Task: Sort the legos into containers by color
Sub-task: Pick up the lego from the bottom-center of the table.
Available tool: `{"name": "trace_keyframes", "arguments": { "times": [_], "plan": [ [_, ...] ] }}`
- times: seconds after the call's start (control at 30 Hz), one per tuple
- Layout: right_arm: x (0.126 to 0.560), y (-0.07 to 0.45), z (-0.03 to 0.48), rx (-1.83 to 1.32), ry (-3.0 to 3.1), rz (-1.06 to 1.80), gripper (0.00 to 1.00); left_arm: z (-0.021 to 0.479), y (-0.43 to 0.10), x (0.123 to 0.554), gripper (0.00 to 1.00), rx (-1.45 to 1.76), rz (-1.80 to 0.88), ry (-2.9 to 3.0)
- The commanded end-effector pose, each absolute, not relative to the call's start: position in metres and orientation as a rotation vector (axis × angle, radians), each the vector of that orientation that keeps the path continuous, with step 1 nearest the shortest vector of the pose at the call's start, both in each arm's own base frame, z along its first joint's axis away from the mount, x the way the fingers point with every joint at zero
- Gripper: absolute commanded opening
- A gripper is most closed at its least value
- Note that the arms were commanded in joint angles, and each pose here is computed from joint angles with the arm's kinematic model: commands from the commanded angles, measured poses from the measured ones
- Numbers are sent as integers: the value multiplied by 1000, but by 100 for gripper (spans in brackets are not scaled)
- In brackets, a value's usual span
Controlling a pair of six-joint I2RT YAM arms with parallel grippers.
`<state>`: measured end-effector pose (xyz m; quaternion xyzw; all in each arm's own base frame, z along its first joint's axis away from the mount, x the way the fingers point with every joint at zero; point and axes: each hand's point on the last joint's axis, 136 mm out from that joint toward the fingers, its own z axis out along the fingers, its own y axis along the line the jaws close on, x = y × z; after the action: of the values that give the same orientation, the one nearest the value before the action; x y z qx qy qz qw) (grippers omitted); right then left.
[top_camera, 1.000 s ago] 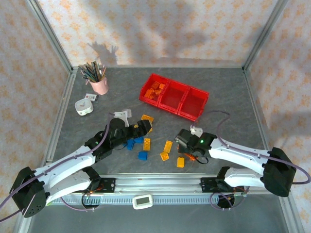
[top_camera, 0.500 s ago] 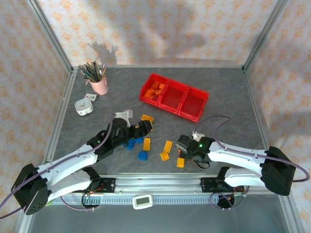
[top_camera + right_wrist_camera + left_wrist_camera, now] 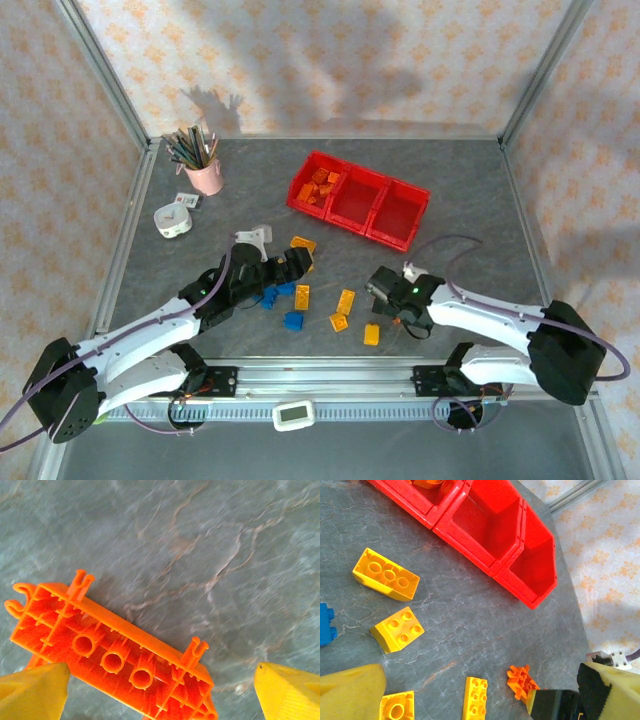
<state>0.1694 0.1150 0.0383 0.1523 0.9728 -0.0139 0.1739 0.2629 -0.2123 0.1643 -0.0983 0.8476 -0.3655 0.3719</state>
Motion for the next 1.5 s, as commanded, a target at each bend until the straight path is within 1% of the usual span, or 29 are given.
{"name": "trace_keyframes", "arguments": {
  "times": [0.0,0.1,0.2,0.3,0.37,0.5,0.7,0.9,1.17,1.4,1.47],
  "plan": [
    [182,101,48,432,2682,-82,93,175,-210,264,99,-242,-919,2138],
    [190,110,59,404,2671,-43,92,175,-210,265,99,-242,-920,2135],
    [196,117,66,382,2648,2,92,176,-210,265,99,-242,-922,2132],
    [209,131,73,354,2627,140,91,176,-209,265,99,-243,-918,2127],
    [216,138,74,308,2624,176,90,178,-209,265,99,-243,-917,2124],
    [220,146,63,215,2679,175,90,180,-205,263,99,-248,-908,2118],
    [218,147,46,169,2735,142,90,183,-200,262,99,-262,-904,2102],
    [201,155,34,94,2811,150,83,183,-201,262,99,-261,-904,2105],
    [172,164,22,28,2874,52,74,183,-199,262,99,-263,-898,2102],
    [180,158,24,18,2840,-58,62,183,-199,262,99,-254,-882,2105],
    [184,157,25,17,2827,-85,60,183,-198,263,99,-256,-882,2107]
  ]
}}
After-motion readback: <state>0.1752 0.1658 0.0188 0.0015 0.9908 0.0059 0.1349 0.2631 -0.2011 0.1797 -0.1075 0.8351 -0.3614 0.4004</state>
